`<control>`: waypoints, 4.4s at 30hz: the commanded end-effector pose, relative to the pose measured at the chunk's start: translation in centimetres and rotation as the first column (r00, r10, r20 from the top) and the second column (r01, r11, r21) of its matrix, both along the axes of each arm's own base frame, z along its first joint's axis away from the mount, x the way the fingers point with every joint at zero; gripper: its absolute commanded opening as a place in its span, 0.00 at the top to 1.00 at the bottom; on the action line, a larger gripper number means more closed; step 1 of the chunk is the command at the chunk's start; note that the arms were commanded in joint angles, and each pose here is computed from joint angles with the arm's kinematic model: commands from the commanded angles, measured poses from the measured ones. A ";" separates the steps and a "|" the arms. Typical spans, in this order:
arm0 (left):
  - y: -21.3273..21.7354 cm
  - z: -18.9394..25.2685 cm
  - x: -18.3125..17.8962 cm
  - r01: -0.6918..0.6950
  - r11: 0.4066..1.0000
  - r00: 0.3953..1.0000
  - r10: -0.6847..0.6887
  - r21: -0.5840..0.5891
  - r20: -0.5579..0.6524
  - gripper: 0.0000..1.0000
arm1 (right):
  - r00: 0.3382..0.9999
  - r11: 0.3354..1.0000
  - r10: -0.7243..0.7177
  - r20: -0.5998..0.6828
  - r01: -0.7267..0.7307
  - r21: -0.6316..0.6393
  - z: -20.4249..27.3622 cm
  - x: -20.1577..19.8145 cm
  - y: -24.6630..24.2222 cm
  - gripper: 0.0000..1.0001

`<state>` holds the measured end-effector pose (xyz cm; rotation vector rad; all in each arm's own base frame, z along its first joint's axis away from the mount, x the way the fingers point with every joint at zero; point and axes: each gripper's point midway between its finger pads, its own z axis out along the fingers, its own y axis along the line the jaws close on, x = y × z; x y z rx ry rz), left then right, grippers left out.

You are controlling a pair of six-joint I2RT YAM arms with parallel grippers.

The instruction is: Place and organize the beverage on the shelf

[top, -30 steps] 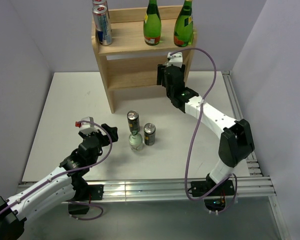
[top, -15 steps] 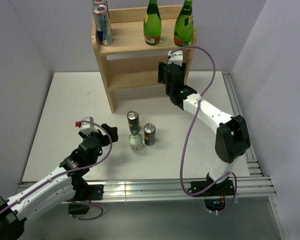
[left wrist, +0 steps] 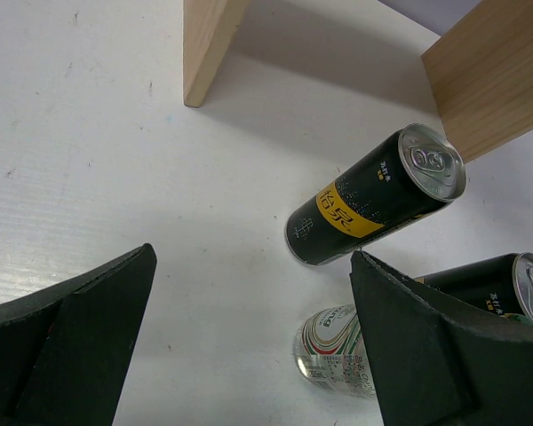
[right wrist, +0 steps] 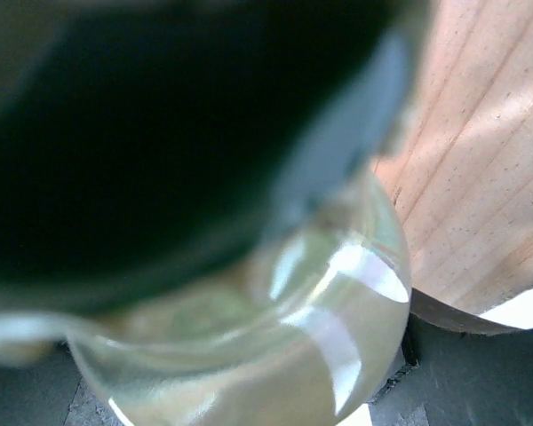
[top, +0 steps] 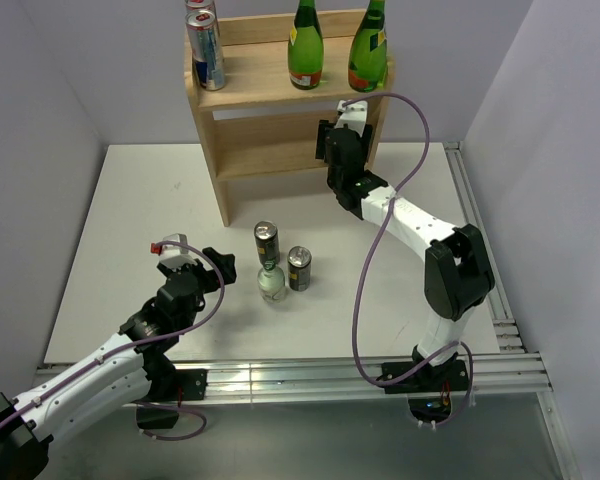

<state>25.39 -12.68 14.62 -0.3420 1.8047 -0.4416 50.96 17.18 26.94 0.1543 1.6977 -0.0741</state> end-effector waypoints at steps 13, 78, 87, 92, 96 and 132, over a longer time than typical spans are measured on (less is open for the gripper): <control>-0.3 0.7 0.1 0.019 1.000 0.999 -0.019 -0.006 0.031 0.03 | 0.970 0.987 -0.076 0.232 0.040 0.156 8.1 1.1 -1.0 0.04; -0.4 0.6 0.2 0.018 1.000 1.000 -0.018 0.002 0.025 0.04 | 0.797 0.731 0.603 0.031 -0.568 0.379 -12.2 -28.9 6.3 0.00; -0.4 0.6 0.2 0.016 1.000 1.000 -0.017 0.002 0.027 0.04 | 0.782 0.722 0.623 0.012 -0.581 0.375 -13.4 -28.0 8.4 0.00; -0.5 0.6 0.2 0.020 1.000 0.999 -0.020 0.001 0.028 0.04 | 0.776 0.724 0.630 -0.004 -0.586 0.364 -14.2 -27.1 9.9 0.00; -0.5 0.7 0.2 0.019 1.000 0.999 -0.019 -0.001 0.029 0.04 | 0.773 0.723 0.634 -0.002 -0.592 0.356 -14.1 -26.5 10.9 0.00; -0.5 0.6 0.2 0.021 1.000 0.999 -0.021 0.001 0.029 0.05 | 0.911 0.889 0.407 0.071 -0.413 0.198 -7.2 -21.4 9.5 1.00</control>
